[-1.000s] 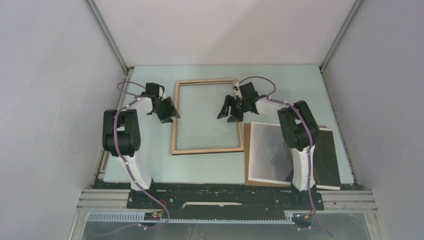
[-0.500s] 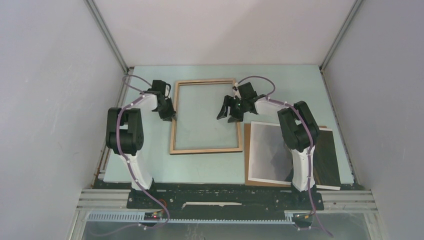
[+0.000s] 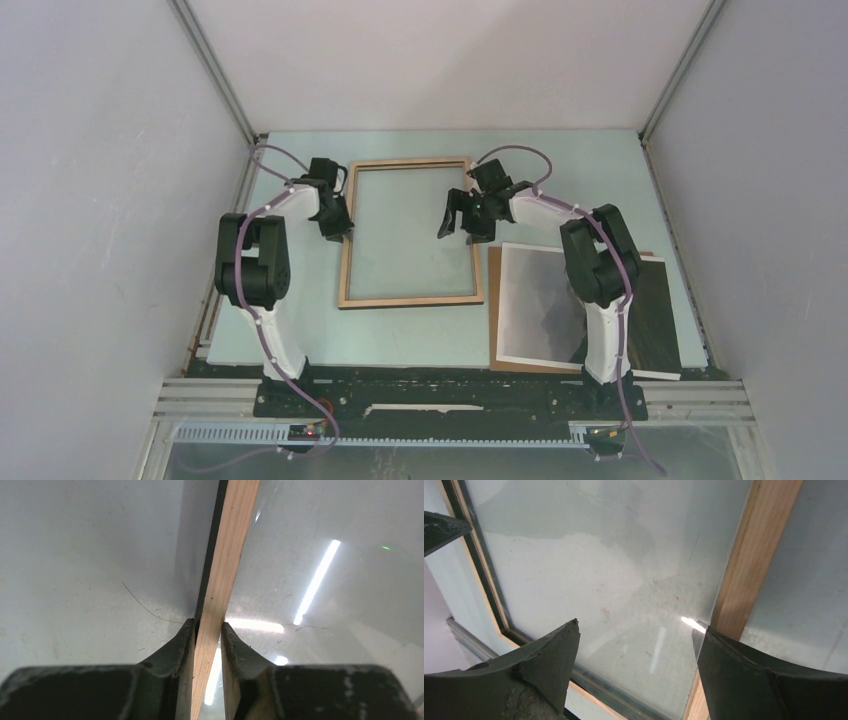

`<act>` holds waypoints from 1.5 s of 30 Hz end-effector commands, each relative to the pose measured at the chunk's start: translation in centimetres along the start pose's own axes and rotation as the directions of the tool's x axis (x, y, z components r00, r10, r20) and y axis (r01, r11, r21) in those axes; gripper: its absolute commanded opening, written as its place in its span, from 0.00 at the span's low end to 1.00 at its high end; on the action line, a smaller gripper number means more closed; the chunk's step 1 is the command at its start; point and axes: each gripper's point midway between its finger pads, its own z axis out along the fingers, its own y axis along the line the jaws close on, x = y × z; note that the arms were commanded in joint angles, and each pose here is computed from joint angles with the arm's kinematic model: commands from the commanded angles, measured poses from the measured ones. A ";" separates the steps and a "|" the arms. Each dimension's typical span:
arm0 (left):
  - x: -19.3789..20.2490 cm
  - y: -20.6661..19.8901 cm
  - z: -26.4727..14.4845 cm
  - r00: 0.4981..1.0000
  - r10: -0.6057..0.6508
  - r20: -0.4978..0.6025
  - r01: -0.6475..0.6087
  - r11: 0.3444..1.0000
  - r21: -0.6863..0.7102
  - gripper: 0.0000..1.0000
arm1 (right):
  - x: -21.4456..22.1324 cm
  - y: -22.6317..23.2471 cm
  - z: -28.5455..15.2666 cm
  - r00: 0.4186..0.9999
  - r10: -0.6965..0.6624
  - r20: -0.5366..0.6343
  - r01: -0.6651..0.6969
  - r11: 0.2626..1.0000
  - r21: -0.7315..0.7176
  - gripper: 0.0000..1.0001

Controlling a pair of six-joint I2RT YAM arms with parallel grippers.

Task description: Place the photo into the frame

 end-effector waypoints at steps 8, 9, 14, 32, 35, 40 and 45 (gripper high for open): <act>-1.4 0.3 -0.3 0.999 0.028 0.027 -0.027 0.999 -0.042 0.23 | -3.1 -0.9 -5.8 0.988 -0.127 0.083 0.105 0.966 0.237 1.00; -1.4 0.2 -0.4 0.999 0.030 0.027 -0.029 0.999 -0.036 0.24 | -3.3 -1.1 -6.3 0.986 -0.139 0.090 0.111 0.960 0.257 1.00; -1.8 0.1 -1.2 0.999 0.036 0.039 -0.034 0.999 -0.038 0.43 | -3.1 -1.1 -9.0 0.981 -0.170 0.094 0.141 0.956 0.258 0.99; -3.0 -8.0 -16.2 0.905 0.073 0.419 -0.224 0.920 0.322 1.00 | 11.7 -2.4 -15.5 0.993 -0.111 0.028 0.108 0.990 0.094 0.98; -1.4 -11.1 -18.1 0.900 0.074 0.429 -0.278 0.855 0.438 1.00 | 12.7 -3.4 -17.0 0.995 -0.078 0.056 0.070 0.988 0.138 0.99; 3.0 -16.7 -20.7 0.896 0.148 0.419 -0.388 0.720 0.575 1.00 | 13.9 -5.6 -18.3 0.994 0.027 0.103 -0.050 0.973 0.224 0.99; 7.8 -20.9 -23.7 0.870 0.234 0.435 -0.484 0.582 0.654 1.00 | 15.0 -8.2 -19.5 0.973 0.159 0.165 -0.205 0.924 0.322 0.97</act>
